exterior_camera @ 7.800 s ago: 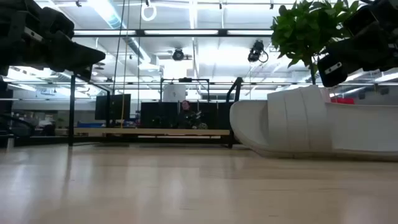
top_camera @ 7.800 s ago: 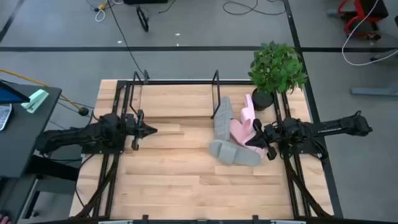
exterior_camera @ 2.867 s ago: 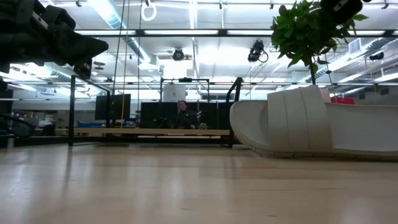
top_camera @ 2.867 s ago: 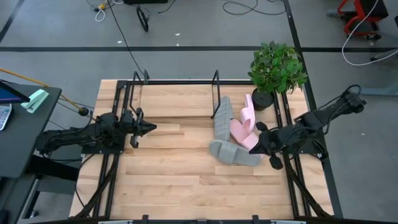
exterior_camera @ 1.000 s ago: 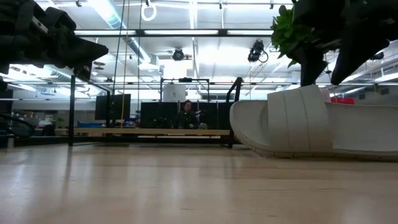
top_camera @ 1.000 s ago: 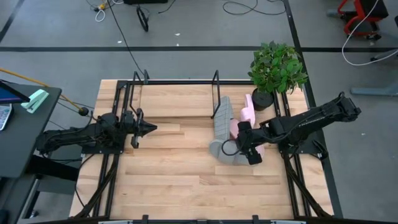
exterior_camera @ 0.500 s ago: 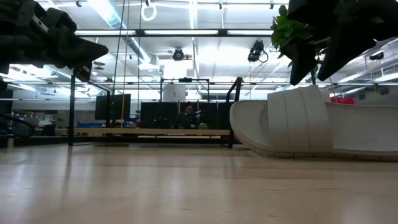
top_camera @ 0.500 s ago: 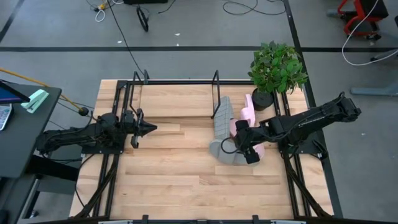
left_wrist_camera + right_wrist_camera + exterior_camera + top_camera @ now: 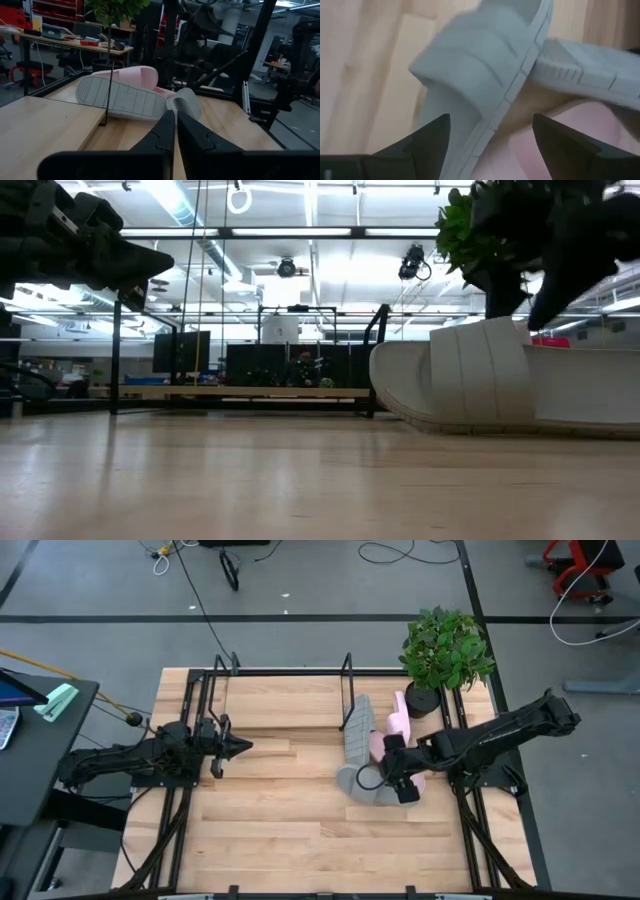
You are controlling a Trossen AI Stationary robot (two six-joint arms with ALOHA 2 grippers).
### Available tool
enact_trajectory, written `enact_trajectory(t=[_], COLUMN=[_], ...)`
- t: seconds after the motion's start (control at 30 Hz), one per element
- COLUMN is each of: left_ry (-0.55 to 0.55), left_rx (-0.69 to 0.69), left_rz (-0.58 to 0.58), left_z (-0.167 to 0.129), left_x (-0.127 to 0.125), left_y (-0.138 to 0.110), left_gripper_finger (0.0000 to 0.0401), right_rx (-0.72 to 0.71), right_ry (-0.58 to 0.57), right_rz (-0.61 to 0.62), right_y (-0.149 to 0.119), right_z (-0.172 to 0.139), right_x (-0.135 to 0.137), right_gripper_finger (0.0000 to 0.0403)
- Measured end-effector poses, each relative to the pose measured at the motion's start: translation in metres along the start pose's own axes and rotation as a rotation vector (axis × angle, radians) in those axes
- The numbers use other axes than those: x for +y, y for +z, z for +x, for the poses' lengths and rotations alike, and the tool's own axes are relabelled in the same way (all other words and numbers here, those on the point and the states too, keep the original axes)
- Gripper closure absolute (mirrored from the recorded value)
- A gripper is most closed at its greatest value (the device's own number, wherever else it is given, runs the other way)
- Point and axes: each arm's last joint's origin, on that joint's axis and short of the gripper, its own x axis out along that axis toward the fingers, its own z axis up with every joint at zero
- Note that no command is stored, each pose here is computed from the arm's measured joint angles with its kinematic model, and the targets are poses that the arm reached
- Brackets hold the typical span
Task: Pick and place slides into the shelf
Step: Put the bottom gray slippers on the shelf
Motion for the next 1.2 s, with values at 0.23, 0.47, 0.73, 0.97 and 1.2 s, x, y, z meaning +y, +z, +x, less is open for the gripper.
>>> enact_trajectory(t=[0.23, 0.47, 0.73, 0.97, 1.2], left_ry=[0.001, 0.002, 0.003, 0.004, 0.008], left_rx=[0.002, 0.010, 0.016, 0.020, 0.036], left_rz=[-0.002, -0.004, -0.005, -0.006, -0.008], left_z=[0.000, 0.000, 0.000, 0.000, 0.000], left_x=[0.000, 0.000, 0.000, 0.000, 0.001], left_y=[0.000, -0.001, -0.002, -0.002, -0.003], left_gripper_finger=[0.0390, 0.0390, 0.0374, 0.0386, 0.0392], right_rx=[-0.044, 0.005, 0.031, -0.035, -0.105], right_ry=[-0.004, -0.031, -0.048, -0.054, -0.034], right_rz=[0.016, 0.043, 0.099, 0.146, 0.183], right_y=[-0.001, 0.000, 0.001, 0.003, 0.004], right_z=[0.022, 0.042, 0.050, 0.036, 0.018], right_x=[0.007, 0.008, 0.008, 0.006, 0.004], right_gripper_finger=[0.0114, 0.0120, 0.0168, 0.0296, 0.0360])
